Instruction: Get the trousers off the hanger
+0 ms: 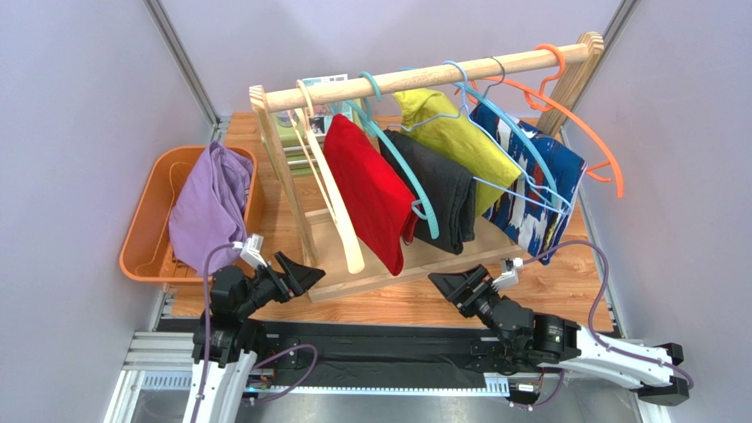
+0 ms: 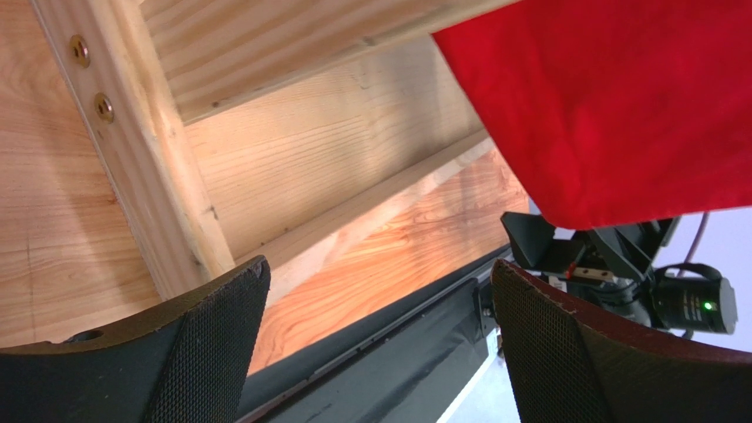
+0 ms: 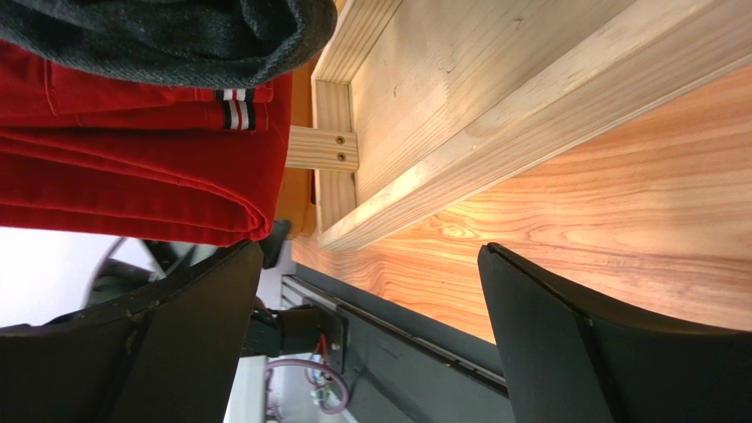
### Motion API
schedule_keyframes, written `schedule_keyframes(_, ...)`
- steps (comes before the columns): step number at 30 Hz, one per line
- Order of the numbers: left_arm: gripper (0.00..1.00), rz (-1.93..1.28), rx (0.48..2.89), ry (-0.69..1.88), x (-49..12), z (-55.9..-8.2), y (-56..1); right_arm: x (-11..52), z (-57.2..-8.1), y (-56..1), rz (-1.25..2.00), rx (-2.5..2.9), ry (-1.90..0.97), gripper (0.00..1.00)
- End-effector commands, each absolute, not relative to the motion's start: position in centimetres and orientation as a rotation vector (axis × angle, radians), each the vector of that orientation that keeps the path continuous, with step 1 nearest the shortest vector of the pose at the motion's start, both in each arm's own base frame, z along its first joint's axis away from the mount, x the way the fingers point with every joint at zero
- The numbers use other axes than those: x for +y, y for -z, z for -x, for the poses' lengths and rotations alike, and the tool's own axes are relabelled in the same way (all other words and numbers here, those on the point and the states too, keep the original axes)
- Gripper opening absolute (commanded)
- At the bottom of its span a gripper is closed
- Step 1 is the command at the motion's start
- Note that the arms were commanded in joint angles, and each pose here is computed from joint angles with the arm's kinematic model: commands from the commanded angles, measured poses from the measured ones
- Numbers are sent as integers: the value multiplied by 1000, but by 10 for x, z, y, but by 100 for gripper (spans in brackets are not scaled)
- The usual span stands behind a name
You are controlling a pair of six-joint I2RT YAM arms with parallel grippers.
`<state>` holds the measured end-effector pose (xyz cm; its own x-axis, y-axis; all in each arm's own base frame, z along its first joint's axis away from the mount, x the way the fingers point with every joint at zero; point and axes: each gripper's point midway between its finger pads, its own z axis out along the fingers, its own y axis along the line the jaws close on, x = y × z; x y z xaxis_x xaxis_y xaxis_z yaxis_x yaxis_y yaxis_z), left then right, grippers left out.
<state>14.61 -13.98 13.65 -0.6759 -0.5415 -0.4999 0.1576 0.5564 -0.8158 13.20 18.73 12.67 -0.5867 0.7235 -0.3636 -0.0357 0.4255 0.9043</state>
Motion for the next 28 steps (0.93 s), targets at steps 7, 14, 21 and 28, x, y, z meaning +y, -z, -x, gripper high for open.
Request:
schedule_keyframes(7,99,310,1830,1213,-140,-161,-154,160,-129,-54,-702,2045,-1017,100)
schedule_keyframes(14,100,341,1869,1229,-142,-166,-131,156,-127,-46,-714,2069,-986,100)
schedule_keyframes(21,100,355,1896,1251,-145,-166,-120,150,-125,-38,-716,2105,-924,100)
schedule_keyframes(28,99,356,1901,1263,-146,-165,-120,151,-121,-28,-710,2155,-893,100)
